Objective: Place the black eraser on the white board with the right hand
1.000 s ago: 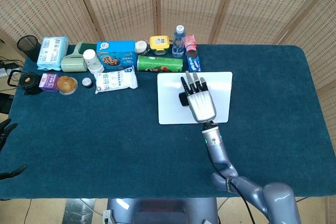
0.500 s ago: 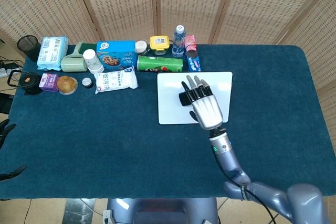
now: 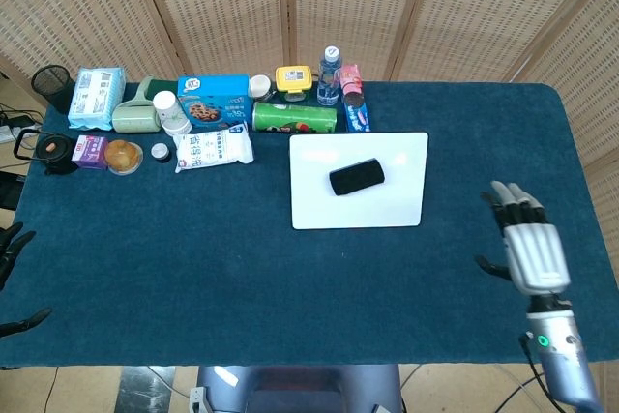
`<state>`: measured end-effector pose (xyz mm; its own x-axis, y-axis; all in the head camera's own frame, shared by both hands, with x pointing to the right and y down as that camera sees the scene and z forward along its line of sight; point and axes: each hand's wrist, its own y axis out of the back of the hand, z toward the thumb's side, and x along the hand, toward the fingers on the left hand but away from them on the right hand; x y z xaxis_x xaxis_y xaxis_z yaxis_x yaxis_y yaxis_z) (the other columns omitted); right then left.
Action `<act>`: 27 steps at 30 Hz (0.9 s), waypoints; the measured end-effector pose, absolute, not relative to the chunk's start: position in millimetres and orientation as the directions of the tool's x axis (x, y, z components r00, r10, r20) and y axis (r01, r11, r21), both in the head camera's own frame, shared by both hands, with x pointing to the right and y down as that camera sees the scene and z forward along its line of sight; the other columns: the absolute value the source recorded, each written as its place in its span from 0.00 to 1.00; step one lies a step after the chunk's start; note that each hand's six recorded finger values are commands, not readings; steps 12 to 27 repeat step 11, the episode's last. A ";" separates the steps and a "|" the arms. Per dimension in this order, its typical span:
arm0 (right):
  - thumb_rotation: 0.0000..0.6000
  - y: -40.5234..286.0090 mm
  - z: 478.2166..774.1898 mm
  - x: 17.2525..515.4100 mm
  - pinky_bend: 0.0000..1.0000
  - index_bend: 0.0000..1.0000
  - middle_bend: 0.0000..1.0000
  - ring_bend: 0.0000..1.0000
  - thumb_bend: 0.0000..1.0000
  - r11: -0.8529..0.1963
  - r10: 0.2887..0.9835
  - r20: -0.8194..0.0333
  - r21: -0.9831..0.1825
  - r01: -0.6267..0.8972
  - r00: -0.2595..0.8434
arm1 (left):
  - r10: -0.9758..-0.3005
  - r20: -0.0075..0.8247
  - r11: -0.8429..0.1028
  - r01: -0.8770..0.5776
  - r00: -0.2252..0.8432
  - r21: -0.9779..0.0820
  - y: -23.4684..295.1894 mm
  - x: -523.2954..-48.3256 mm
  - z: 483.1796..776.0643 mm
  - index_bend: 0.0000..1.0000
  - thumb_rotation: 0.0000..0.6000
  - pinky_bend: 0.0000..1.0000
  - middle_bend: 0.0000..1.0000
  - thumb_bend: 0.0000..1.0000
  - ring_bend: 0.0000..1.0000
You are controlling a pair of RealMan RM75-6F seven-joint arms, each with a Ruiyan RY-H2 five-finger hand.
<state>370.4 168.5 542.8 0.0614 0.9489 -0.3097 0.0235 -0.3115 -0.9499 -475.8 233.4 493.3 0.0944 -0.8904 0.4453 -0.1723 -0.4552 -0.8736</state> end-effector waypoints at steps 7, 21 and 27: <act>1.00 215.9 521.0 420.2 0.11 0.15 0.07 0.05 0.00 -0.312 0.948 -0.310 -0.950 -0.015 -0.077 | -0.893 0.441 -0.450 -0.161 0.091 -0.878 233.0 -472.8 494.3 0.00 1.00 0.06 0.00 0.09 0.00; 1.00 224.1 515.0 423.9 0.10 0.14 0.06 0.05 0.00 -0.296 0.952 -0.293 -0.955 -0.017 -0.091 | -0.890 0.448 -0.457 -0.150 0.091 -0.877 233.2 -470.6 497.0 0.00 1.00 0.06 0.00 0.09 0.00; 1.00 224.1 515.0 423.9 0.10 0.14 0.06 0.05 0.00 -0.296 0.952 -0.293 -0.955 -0.017 -0.091 | -0.890 0.448 -0.457 -0.150 0.091 -0.877 233.2 -470.6 497.0 0.00 1.00 0.06 0.00 0.09 0.00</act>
